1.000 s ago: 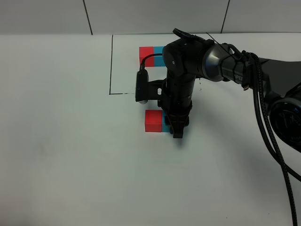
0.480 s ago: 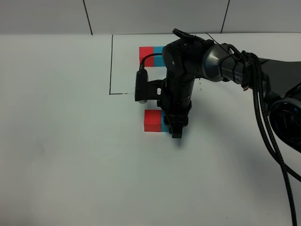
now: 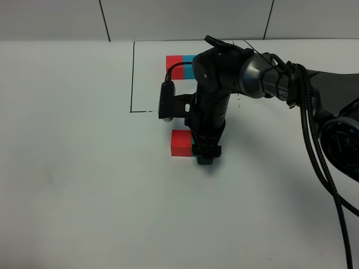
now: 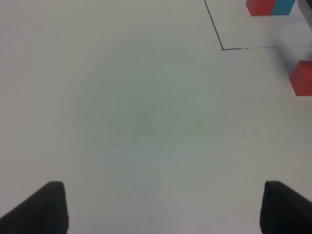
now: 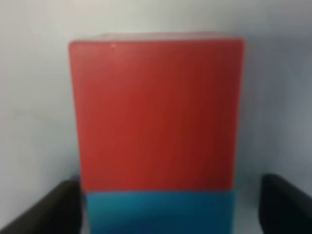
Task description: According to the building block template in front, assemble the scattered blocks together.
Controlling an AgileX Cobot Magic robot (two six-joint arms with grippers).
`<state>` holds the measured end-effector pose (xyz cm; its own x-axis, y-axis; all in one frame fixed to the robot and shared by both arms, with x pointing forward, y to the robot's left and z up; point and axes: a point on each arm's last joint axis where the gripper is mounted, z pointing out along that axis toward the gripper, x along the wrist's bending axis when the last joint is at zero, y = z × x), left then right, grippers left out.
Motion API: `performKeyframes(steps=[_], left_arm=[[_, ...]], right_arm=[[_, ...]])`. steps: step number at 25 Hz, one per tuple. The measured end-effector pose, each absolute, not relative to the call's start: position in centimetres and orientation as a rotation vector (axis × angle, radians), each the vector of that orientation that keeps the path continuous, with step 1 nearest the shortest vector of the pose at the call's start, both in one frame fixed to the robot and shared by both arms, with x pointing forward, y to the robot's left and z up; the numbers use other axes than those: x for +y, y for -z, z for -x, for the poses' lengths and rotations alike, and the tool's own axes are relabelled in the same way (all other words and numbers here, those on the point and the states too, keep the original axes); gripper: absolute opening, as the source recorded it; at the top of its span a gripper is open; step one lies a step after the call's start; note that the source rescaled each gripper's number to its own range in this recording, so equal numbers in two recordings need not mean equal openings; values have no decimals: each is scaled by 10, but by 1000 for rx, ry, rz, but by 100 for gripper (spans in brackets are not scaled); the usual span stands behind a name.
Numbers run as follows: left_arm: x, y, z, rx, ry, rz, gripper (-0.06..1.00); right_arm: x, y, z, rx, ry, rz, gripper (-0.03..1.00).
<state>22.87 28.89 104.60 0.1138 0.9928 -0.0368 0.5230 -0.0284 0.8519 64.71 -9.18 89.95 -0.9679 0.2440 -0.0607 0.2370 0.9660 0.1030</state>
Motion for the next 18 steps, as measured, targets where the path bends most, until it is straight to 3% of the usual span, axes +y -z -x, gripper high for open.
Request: performKeyframes(steps=[2, 4, 8, 11, 18], left_arm=[[289, -1046, -229, 1504, -802, -1651, 84], [289, -1046, -229, 1504, -802, -1651, 84], [289, -1046, -229, 1504, -802, -1651, 84], [289, -1046, -229, 1504, -802, -1651, 84], [289, -1046, -229, 1504, -802, -1651, 84]], right_arm=[[-97, -916, -647, 3017, -159, -417, 90], [-107, -944, -648, 2965, -195, -506, 96], [-152, -999, -654, 2804, -279, -865, 99], [-207, -1030, -658, 2639, -342, -1216, 99], [-303, -1064, -609, 2321, -392, -1620, 99]])
